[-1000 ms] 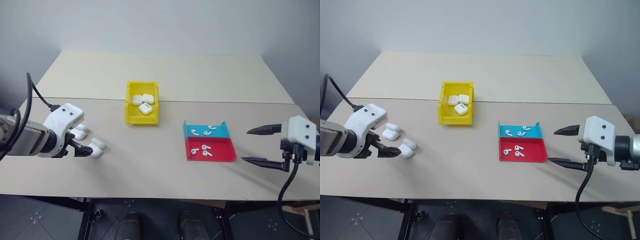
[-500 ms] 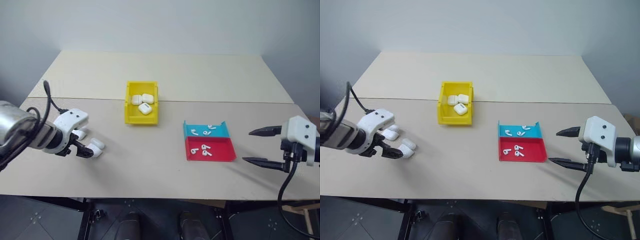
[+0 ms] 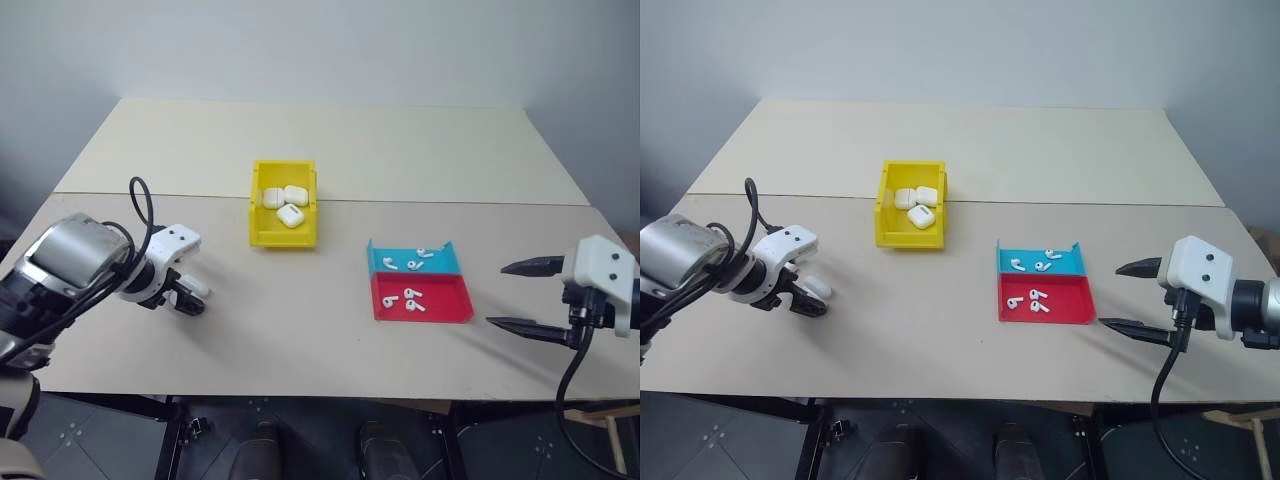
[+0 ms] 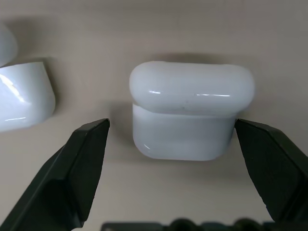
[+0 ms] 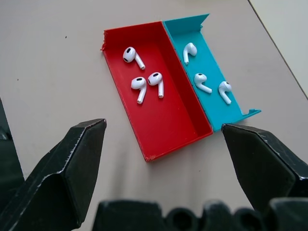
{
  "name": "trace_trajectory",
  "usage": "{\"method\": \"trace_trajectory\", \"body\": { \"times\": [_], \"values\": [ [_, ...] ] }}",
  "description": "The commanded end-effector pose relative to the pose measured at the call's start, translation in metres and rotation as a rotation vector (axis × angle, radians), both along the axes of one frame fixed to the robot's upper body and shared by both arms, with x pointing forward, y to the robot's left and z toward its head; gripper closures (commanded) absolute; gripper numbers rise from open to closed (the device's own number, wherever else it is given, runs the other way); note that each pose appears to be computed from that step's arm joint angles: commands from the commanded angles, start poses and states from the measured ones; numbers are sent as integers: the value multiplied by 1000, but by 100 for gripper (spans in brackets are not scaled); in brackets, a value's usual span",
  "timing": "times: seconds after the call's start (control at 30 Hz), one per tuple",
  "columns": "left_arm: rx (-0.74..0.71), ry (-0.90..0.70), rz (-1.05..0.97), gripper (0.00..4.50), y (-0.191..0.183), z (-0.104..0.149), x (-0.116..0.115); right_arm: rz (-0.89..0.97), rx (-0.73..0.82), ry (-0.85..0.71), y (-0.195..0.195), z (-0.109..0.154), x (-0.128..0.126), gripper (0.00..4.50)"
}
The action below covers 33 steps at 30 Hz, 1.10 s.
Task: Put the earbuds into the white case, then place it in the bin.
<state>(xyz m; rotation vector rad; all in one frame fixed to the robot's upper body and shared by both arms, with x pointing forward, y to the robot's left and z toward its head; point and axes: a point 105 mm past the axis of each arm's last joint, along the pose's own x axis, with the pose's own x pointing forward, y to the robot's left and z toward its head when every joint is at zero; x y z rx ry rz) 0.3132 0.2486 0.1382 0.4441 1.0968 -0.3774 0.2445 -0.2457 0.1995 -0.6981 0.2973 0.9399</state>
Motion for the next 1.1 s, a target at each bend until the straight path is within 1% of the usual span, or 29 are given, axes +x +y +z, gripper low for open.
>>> {"method": "trace_trajectory", "body": {
  "times": [0.03, 0.2, 0.33, 0.53, 0.63, 0.73, 0.77, 0.97, 1.07, 1.1],
  "values": [
    [2, -23, 3, 0, 1, 12, 2, -16, -14, -51, -2, 12, -1, 4],
    [16, -10, -21, 0, 1, 5, 1, -25, -22, -50, -2, 8, 0, 4],
    [-16, 16, -27, 0, -5, 2, 1, -27, -23, -49, -2, 9, 2, 4],
    [8, 23, -25, 0, -3, -5, 1, -37, -35, -48, -3, 9, 1, 4],
    [24, 18, -17, 53, -2, -7, 2, -36, -36, -48, -3, 10, 0, 0],
    [25, 18, -17, 152, -1, -5, 2, -37, -36, -48, -2, 10, 1, 0],
    [28, 15, -21, 172, 0, -3, 2, -38, -36, -49, -2, 10, 1, 0],
    [51, -42, -32, 172, 5, 12, 4, -43, -36, -54, -2, 10, 3, 0],
    [48, -155, -82, 172, -1, 36, 6, -46, -32, -64, -3, 13, 3, 0],
    [18, -216, -132, 172, -7, 50, 6, -47, -31, -72, -3, 15, 3, 0]
  ]
}}
